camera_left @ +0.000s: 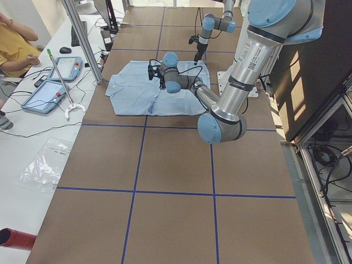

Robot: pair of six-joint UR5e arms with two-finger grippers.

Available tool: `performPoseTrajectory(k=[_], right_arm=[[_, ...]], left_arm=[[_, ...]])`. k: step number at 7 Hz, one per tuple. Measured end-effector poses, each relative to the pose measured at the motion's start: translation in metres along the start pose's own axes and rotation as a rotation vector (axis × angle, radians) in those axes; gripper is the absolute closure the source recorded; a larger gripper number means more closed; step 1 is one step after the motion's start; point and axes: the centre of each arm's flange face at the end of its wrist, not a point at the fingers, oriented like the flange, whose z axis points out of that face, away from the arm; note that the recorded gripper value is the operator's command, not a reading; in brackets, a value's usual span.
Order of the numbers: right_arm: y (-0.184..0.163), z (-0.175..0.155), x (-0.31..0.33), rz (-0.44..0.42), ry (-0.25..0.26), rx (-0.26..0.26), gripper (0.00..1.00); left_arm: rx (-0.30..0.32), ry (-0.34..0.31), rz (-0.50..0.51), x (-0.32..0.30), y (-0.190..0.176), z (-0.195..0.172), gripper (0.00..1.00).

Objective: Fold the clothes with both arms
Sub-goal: 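Release the sleeve and move both grippers to the shirt hem corners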

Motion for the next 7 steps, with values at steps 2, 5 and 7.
performPoseTrajectory(k=[2,5,7], right_arm=[[0.014,0.009,0.014,-0.013,0.028,0.011,0.15],[0.012,0.012,0.021,-0.015,0.048,0.021,0.97],[0.009,0.012,0.023,-0.013,0.055,0.027,1.0]], left_arm=[[0.002,-0.007,-0.002,-0.004,-0.001,0.001,0.25],[0.002,-0.012,-0.003,-0.006,-0.001,0.003,0.25],[0.001,-0.018,-0.005,-0.009,-0.001,0.005,0.25]])
